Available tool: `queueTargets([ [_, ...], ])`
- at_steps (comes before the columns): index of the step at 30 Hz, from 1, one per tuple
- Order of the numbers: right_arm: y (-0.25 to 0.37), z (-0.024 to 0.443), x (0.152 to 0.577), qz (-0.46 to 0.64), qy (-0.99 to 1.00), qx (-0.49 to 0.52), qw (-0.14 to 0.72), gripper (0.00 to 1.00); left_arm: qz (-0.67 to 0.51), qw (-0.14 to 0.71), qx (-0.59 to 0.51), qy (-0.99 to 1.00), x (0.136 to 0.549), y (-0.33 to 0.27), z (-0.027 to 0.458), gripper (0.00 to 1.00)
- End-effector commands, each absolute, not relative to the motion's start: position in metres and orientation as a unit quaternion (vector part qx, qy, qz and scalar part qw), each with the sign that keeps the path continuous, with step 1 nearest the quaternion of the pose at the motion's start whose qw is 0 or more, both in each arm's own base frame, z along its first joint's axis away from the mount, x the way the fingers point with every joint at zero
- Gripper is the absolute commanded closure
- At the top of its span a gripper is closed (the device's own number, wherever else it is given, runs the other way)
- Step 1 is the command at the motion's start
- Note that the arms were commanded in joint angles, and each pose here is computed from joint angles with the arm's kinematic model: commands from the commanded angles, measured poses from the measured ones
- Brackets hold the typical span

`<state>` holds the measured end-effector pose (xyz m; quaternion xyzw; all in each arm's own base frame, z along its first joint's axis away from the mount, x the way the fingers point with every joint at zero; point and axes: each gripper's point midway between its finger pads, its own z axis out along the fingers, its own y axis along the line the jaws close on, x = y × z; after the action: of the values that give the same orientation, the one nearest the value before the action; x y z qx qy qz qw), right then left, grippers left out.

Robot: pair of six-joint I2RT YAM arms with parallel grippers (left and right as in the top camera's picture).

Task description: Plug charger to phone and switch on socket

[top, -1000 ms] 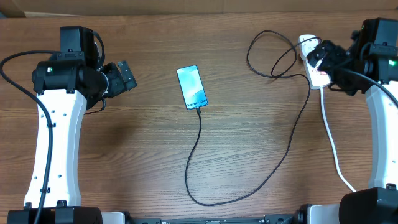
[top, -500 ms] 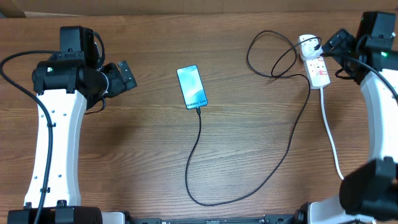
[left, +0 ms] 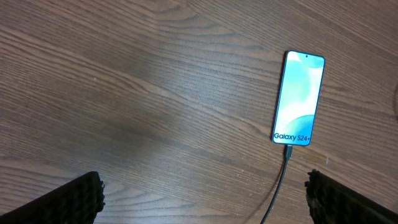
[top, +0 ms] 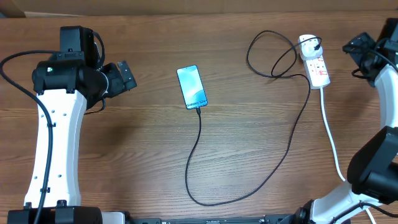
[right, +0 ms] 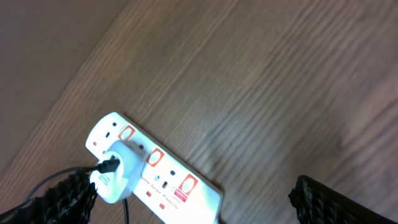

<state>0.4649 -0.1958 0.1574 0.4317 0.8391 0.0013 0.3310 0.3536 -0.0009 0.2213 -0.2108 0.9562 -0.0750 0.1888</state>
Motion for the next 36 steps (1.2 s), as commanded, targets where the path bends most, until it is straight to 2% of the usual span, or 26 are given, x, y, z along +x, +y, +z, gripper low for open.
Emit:
queueTargets([
  [1, -0.179, 0.134, 0.483, 0.021, 0.875, 0.364, 0.318, 0.0, -0.069, 0.189, -0.205, 0.958, 0.355, 0.002, 0.22, 0.0],
  [10, -0.188, 0.089, 0.502, -0.001, 0.89, 0.332, 0.311, 0.0, -0.069, 0.189, -0.205, 0.958, 0.355, 0.002, 0.22, 0.0],
  [31, -0.201, 0.055, 0.51, -0.043, 0.889, 0.337, 0.308, 0.0, -0.069, 0.189, -0.205, 0.958, 0.355, 0.002, 0.22, 0.0],
  [36, -0.185, 0.05, 0.516, -0.016, 0.915, 0.265, 0.304, 0.0, -0.069, 0.189, -0.205, 0.958, 0.355, 0.002, 0.22, 0.0],
])
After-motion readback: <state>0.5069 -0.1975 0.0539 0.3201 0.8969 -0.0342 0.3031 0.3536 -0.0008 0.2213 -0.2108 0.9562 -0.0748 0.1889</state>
